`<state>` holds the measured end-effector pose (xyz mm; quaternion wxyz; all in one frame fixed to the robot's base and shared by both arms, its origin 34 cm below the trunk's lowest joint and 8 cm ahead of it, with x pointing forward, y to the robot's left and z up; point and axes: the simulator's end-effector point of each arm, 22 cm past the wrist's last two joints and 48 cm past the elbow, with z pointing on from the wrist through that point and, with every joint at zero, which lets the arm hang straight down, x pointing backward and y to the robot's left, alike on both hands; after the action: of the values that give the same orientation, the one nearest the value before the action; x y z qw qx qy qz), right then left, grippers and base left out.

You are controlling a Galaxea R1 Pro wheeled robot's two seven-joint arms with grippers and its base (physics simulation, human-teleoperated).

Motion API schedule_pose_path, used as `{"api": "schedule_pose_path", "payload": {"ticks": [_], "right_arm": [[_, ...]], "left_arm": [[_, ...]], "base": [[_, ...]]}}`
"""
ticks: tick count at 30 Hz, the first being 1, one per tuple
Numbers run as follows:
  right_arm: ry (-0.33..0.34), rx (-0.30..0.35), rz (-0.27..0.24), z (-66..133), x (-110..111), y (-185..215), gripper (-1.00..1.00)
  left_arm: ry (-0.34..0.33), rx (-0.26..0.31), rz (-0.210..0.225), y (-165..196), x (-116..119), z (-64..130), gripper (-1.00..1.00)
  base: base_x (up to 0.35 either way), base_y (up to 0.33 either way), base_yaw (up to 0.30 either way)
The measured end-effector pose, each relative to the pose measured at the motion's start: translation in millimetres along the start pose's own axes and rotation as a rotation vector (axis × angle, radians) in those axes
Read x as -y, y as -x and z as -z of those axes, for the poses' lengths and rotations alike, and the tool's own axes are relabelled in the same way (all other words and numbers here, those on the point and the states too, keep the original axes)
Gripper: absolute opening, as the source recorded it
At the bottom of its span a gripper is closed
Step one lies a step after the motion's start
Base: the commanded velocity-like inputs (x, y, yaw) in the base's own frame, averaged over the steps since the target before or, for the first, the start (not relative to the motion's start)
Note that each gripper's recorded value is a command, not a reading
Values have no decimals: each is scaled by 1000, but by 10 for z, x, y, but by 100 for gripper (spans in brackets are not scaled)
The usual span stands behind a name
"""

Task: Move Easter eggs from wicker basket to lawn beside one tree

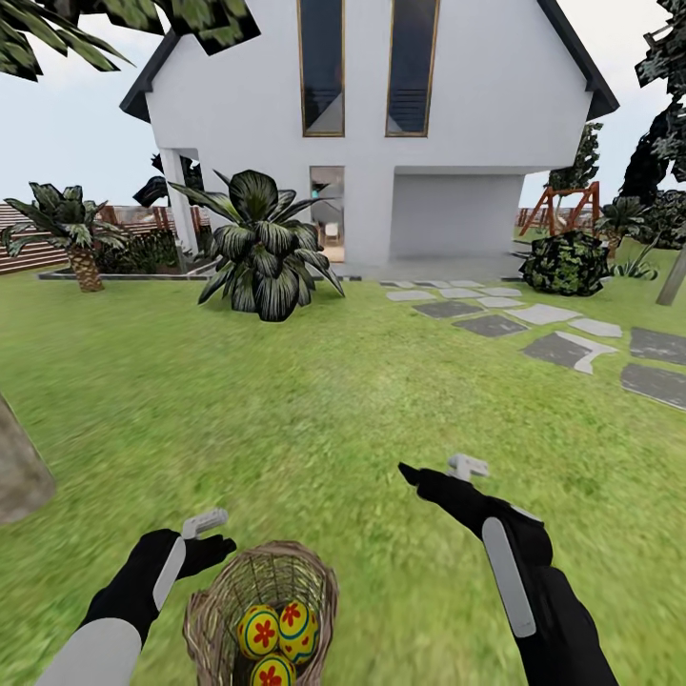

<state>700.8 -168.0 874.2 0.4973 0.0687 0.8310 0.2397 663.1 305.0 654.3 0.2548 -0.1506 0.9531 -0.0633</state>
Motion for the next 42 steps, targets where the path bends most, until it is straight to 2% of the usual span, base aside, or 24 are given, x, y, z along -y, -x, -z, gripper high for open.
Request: {"api": "schedule_pose_path", "payload": {"ticks": [14, 20, 23, 26, 29, 42], "right_arm": [[12, -3, -7, -85, 89, -221, 100], [11, -2, -7, -120, 140, -311, 100], [10, -2, -7, -138, 167, -360, 100], [10, -4, -8, -158, 196, -416, 100], [10, -4, -8, -176, 222, -467, 100], [10, -5, -11, -252, 324, -684, 100]], "left_arm": [[-5, 0, 1, -132, -37, -207, 100], [-14, -1, -6, -221, 30, -312, 100], [-17, 13, -39, -232, 100, -364, 100], [-14, 32, -95, -233, 185, -415, 100], [-9, 39, -120, -259, 208, -463, 100], [-12, 37, -133, -446, 290, -675, 100]], "base": [[0, 0, 0], [0, 0, 0], [0, 0, 0], [0, 0, 0], [0, 0, 0], [0, 0, 0]]}}
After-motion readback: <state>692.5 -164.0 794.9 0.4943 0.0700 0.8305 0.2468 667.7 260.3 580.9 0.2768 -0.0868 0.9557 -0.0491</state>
